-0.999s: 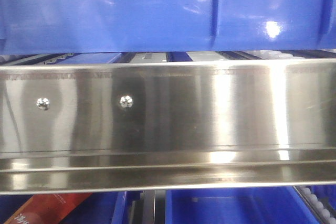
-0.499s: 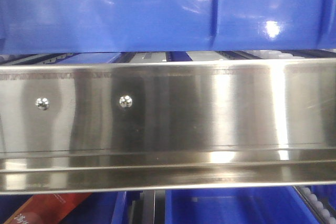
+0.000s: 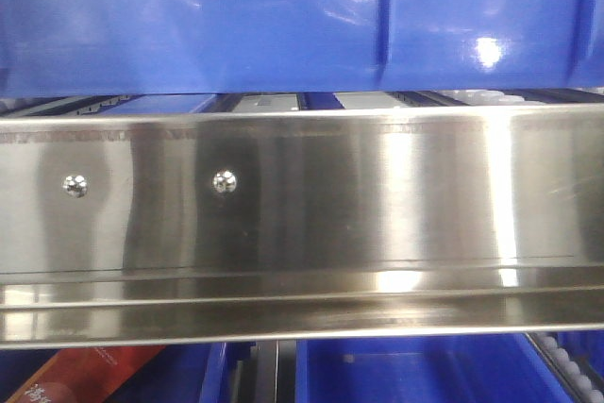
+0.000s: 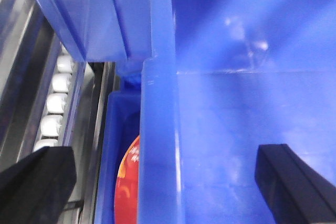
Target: Move blue bin to conveyor side
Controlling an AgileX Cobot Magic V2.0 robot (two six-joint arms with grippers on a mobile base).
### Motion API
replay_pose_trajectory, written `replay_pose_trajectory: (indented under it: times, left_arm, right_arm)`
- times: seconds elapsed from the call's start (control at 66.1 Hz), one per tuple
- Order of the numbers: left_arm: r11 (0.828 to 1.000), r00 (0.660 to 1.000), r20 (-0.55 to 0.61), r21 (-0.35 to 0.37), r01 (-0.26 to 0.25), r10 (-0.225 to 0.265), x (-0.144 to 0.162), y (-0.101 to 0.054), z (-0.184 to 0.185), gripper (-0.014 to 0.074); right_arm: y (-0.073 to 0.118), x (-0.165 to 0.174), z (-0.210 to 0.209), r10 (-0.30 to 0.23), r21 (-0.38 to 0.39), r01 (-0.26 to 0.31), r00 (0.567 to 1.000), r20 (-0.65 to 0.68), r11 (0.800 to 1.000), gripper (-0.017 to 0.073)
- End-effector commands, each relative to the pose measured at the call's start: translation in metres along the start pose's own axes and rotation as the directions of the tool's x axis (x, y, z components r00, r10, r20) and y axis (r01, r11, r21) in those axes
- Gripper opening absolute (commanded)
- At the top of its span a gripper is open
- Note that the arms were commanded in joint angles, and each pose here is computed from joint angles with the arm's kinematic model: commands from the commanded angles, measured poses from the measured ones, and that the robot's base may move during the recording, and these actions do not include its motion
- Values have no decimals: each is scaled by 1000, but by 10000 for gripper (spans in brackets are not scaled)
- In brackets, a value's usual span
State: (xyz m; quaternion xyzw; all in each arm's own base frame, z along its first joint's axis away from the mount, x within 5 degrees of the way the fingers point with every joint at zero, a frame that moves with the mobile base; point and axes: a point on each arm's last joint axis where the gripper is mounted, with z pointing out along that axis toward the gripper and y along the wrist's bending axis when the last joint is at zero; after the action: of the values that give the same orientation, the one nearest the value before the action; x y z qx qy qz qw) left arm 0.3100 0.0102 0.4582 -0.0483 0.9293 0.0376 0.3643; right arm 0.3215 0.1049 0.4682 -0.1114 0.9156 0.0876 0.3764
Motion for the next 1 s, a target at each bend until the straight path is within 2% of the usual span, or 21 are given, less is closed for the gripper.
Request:
replay_pose_trajectory:
  times: [0.0, 0.166, 0.318, 0.545, 0.984]
  left_arm:
    - [1000, 1000, 14, 6, -4, 4, -2, 0, -1, 589]
    - [1000, 1000, 15, 0, -8, 8, -2, 1, -1, 589]
    - [1000, 1000, 13, 0, -8, 8, -2, 1, 0, 589]
    - [1000, 1000, 13, 0, -8, 8, -2, 1, 0, 589]
    - [1000, 1000, 13, 0, -8, 8, -2, 1, 0, 589]
  right_arm:
    - [3, 5, 4, -15, 3, 15, 1000, -13, 1000, 558]
    - [12, 14, 16, -34, -13, 33, 997, -65, 999, 558]
    - [11, 17, 21, -19, -9, 18, 996, -86, 1000, 558]
    - [5, 17, 26, -42, 51, 47, 995, -94, 998, 558]
    - [5, 19, 49, -40, 52, 48, 989, -144, 998, 558]
